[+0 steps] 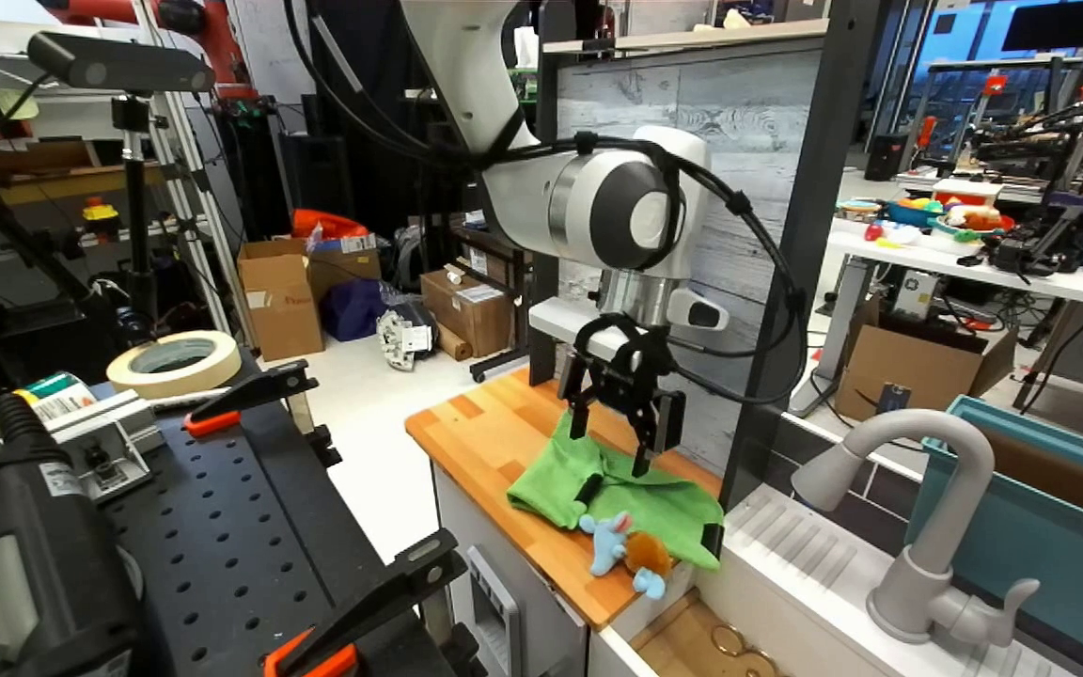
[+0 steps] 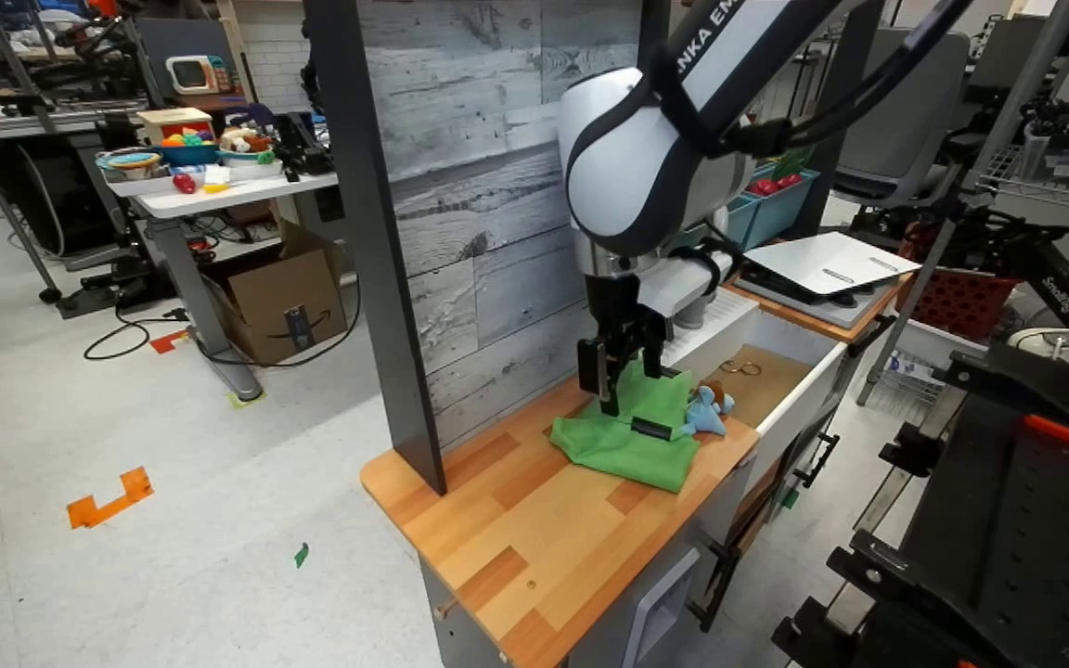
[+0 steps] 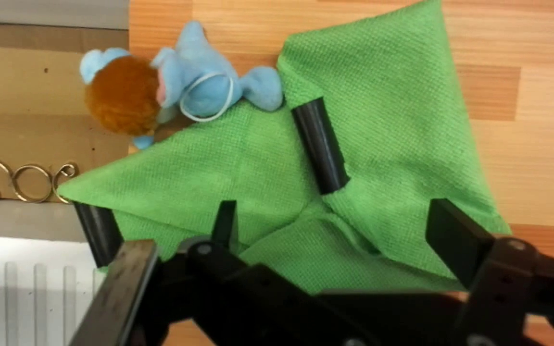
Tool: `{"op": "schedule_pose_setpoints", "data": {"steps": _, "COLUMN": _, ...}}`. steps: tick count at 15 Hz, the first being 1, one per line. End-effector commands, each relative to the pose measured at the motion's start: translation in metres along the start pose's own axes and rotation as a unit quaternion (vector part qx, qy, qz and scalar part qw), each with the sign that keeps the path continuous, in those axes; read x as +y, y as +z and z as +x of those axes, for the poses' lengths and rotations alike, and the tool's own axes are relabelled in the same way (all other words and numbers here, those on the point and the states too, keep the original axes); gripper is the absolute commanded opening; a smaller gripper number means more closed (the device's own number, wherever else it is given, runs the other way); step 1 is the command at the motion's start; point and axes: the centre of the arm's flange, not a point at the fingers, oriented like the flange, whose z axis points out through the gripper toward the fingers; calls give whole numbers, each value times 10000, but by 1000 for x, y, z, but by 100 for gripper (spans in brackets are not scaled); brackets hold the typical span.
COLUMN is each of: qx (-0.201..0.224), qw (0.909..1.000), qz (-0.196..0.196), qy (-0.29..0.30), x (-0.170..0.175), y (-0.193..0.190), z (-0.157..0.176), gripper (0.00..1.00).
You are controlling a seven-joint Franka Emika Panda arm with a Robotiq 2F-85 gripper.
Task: Slide the green cloth to the right
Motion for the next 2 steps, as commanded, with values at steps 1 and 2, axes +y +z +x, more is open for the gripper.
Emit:
{"op": "schedule_pose_setpoints", "data": {"steps": 1, "qx": 22, "qw": 10000, "qz": -4, "qy": 0, "x": 0, "y": -7, "z": -2, "gripper": 100}}
{"op": "schedule_pose_setpoints", "data": {"steps": 2, "qx": 32, "qw": 10000, "qz": -5, "qy": 0, "x": 1, "y": -12, "z": -4, "gripper": 100}}
